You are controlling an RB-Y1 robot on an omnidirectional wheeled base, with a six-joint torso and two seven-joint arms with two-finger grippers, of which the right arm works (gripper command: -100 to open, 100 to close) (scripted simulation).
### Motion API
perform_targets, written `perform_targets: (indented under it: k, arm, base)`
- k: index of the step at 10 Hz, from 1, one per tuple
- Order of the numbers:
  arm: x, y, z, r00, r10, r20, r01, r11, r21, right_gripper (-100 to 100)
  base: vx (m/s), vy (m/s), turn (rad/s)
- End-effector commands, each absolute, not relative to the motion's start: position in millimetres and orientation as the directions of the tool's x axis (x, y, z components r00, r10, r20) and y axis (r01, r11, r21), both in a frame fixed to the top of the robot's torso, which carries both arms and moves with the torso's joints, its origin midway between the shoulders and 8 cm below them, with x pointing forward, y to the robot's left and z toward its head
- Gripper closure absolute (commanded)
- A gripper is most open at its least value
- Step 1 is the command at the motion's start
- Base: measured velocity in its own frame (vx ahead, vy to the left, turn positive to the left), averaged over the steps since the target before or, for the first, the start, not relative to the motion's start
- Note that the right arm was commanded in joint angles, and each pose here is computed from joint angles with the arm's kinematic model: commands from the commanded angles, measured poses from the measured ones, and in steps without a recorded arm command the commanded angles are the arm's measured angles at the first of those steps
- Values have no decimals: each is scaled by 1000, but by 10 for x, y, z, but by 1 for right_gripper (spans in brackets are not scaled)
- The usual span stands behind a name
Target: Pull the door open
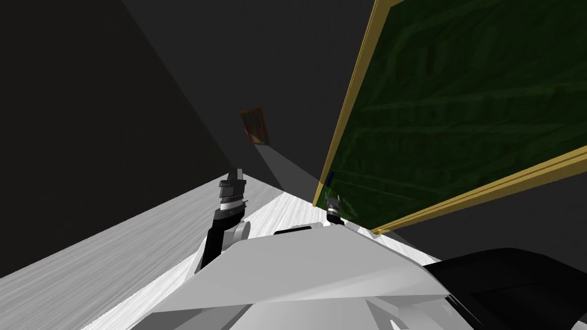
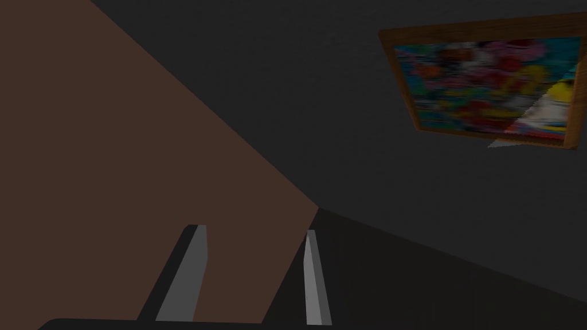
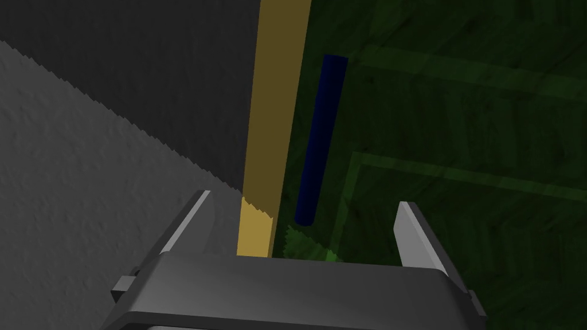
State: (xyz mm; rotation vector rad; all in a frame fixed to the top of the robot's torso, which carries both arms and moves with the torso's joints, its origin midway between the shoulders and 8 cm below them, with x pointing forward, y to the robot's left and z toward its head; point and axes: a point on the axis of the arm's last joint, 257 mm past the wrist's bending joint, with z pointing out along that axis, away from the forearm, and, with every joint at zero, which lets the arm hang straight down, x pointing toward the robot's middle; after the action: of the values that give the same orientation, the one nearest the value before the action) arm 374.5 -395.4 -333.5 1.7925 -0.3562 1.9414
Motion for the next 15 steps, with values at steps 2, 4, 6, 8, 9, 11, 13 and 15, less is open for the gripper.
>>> perform_targets:
  k: [2, 4, 6, 8, 9, 11, 13, 15]
  arm:
    - [3657, -4045, -3491, -25, 119, 993, -521, -849, 89, -100]
    - [3583, -4121, -3623, -16, 82, 997, -540, -840, 60, -100]
    - [3493, -4208, -3763, -8, 42, 999, -562, -826, 30, -100]
    - [3413, -4283, -3873, -2, 11, 1000, -582, -813, 8, -100]
    - [3436, -4249, -3844, -3, 22, 1000, -576, -818, 16, -100]
    - [3354, -4401, -3879, -3, 19, 1000, -576, -817, 13, -100]
    - [3270, -4555, -3906, -2, 18, 1000, -576, -818, 13, -100]
    - [3171, -4739, -3926, -1, 17, 1000, -575, -818, 13, -100]
  base:
    - [74, -70, 80]
    - [97, -91, 116]
    - [107, -89, 114]
    - [122, -115, 89]
    - [54, -50, 21]
    - [144, -10, 1]
    - [183, 11, 0]
    - [139, -4, 0]
